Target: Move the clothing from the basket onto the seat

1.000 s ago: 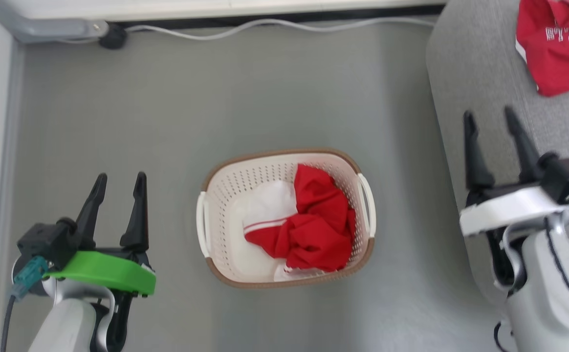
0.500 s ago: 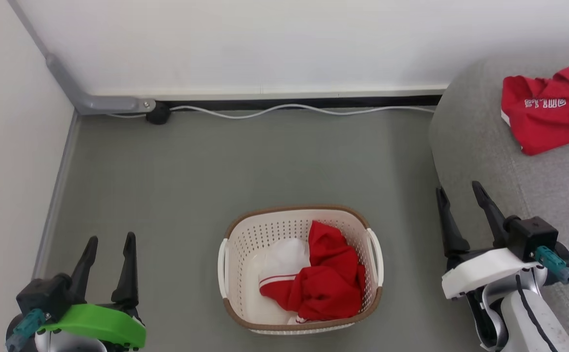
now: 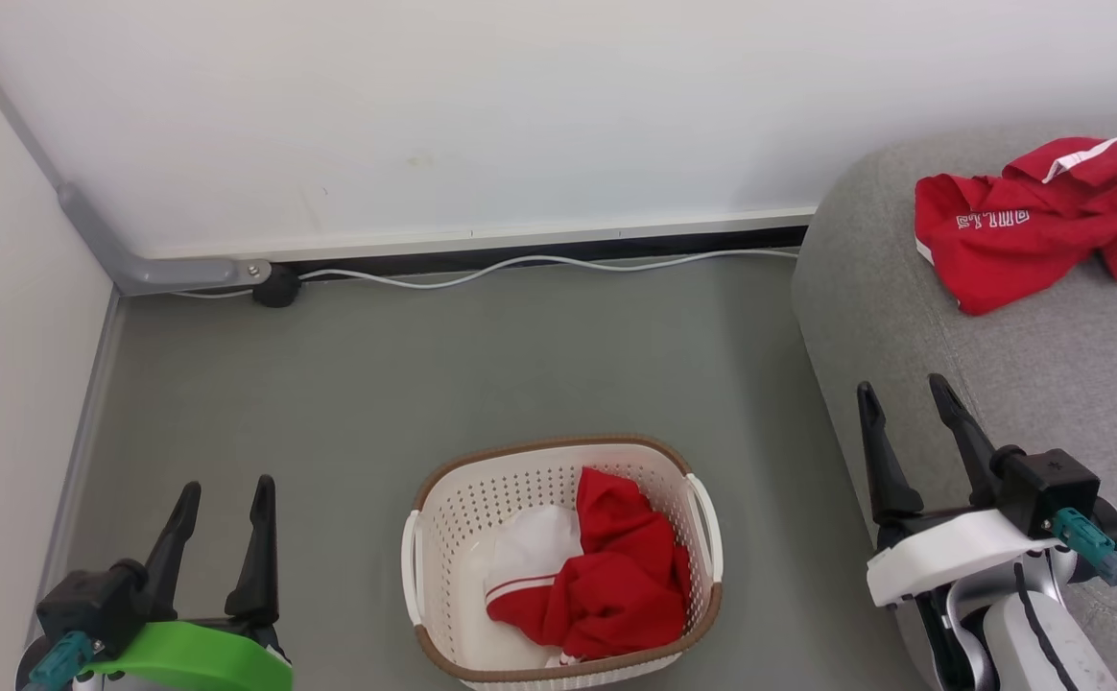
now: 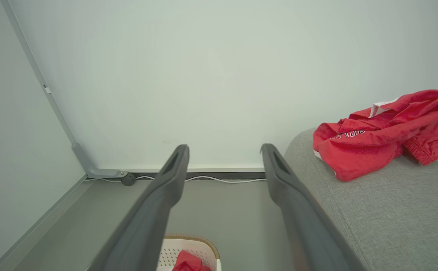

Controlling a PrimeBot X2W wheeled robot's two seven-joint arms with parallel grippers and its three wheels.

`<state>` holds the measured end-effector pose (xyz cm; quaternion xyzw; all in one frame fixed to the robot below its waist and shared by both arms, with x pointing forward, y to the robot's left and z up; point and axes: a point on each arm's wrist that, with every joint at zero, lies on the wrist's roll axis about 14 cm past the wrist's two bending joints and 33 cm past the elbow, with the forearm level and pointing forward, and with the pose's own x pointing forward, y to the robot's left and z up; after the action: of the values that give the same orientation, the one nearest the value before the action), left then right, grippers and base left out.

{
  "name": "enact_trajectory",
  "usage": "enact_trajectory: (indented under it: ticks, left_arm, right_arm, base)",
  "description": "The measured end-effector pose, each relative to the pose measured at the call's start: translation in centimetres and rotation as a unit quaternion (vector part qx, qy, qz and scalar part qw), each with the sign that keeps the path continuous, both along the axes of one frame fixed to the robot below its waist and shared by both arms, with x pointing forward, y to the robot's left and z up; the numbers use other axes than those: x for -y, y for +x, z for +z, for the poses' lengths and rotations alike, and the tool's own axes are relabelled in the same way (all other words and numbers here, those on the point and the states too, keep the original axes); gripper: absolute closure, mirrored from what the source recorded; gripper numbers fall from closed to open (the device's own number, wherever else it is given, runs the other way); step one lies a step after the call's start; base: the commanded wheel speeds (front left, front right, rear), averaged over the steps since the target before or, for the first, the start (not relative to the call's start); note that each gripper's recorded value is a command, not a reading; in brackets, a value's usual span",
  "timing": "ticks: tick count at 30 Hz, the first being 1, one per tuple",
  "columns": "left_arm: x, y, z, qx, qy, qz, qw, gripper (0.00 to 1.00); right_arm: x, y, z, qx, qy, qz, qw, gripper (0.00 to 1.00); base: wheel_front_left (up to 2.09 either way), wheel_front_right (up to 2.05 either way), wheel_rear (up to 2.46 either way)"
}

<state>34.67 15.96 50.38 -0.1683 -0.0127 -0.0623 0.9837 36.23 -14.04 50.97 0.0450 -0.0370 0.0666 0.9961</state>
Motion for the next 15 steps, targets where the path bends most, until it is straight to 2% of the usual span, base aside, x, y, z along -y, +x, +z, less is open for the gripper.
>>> enact_trajectory:
  ticks: [9, 15]
  left_arm:
    - [1.5, 0.9, -0.4, -0.006, 0.001, -0.026, 1.000, 0.00]
    - [3.9, 1.7, -2.1, -0.037, -0.001, -0.073, 0.997, 0.00]
  right_arm:
    - [0.8, 0.7, 0.6, 0.009, 0.005, -0.020, 1.000, 0.00]
    - [0.9, 2.9, 2.1, 0.036, -0.003, -0.025, 0.999, 0.00]
  base:
    - [0.00, 0.00, 0.00]
    - [0.00, 0.00, 0.00]
